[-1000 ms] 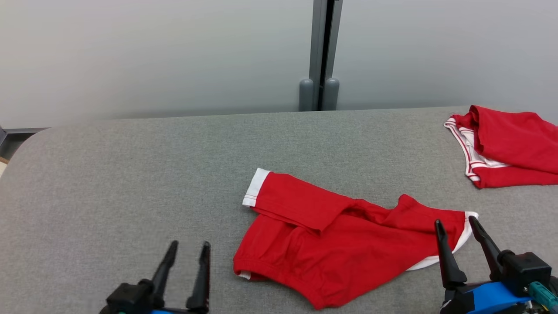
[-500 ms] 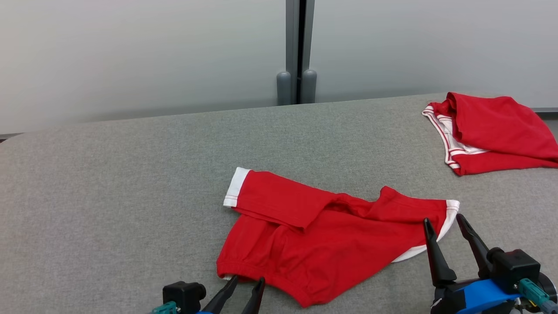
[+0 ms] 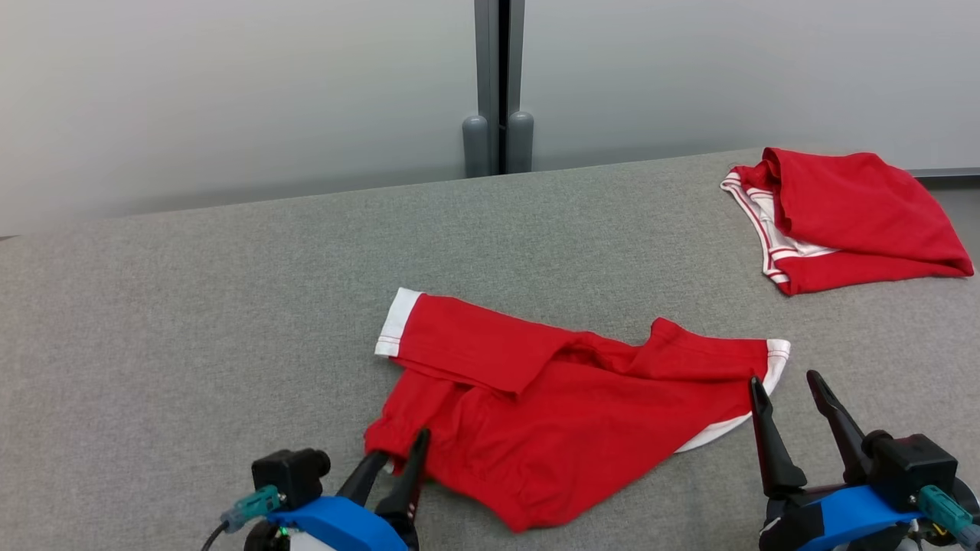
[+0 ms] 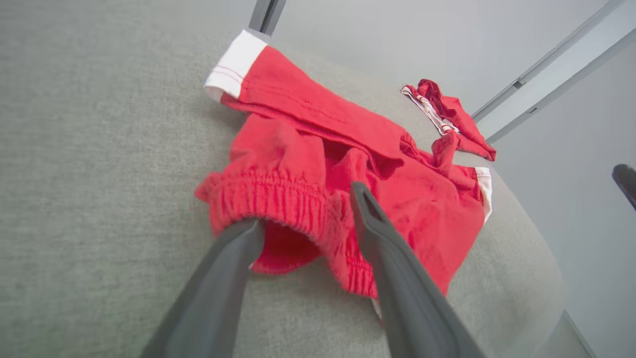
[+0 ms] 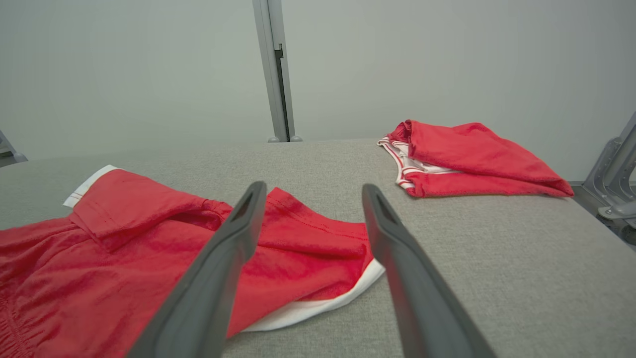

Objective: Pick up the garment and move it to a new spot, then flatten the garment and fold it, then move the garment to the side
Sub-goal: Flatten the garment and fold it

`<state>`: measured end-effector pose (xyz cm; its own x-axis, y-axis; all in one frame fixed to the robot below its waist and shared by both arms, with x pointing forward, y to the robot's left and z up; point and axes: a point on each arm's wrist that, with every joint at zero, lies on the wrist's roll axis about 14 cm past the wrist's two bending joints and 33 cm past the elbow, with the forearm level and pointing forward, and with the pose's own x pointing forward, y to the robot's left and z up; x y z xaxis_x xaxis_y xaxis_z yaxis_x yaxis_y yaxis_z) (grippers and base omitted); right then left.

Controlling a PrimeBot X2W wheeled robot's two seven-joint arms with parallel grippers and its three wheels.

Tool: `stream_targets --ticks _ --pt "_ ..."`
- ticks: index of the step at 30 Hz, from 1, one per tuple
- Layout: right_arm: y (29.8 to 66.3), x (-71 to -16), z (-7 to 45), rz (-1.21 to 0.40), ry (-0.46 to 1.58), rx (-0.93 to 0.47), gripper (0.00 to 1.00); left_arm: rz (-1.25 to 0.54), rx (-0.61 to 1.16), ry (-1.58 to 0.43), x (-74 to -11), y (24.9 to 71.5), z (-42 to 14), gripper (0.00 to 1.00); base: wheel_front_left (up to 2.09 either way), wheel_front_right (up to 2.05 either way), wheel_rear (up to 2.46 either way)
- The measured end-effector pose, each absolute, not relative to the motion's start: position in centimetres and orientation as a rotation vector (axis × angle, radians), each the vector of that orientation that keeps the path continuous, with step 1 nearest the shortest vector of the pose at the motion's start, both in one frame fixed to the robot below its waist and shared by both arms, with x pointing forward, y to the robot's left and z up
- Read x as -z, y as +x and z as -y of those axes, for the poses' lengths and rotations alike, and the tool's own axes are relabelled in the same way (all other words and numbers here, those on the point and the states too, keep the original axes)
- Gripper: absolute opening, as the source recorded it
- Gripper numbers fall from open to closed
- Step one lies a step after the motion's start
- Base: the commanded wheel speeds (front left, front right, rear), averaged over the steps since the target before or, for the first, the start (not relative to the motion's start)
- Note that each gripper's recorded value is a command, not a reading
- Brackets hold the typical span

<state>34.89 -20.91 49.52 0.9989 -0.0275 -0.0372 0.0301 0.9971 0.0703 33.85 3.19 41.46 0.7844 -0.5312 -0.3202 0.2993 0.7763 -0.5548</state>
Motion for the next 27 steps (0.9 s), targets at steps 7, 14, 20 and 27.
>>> stream_targets --ticks 7,14,20,27 --pt "35.3 -49.1 20.9 -0.044 0.086 0.029 1.0 -0.313 0.471 -0.45 -44.8 37.6 -4.7 0.0 0.0 0.0 0.0" --pt "36.1 -49.0 20.4 -0.044 0.095 0.016 1.0 -0.285 0.405 -0.329 -45.8 42.7 -8.2 0.0 0.0 0.0 0.0" --pt "36.4 -49.1 21.1 -0.04 0.096 0.037 1.0 -0.294 0.351 -0.25 -45.9 47.0 -10.0 0.0 0.0 0.0 0.0" --pt "36.0 -48.4 22.7 -0.057 0.097 0.088 1.0 -0.343 0.304 -0.203 -44.3 50.0 -10.6 1.0 0.0 0.0 0.0"
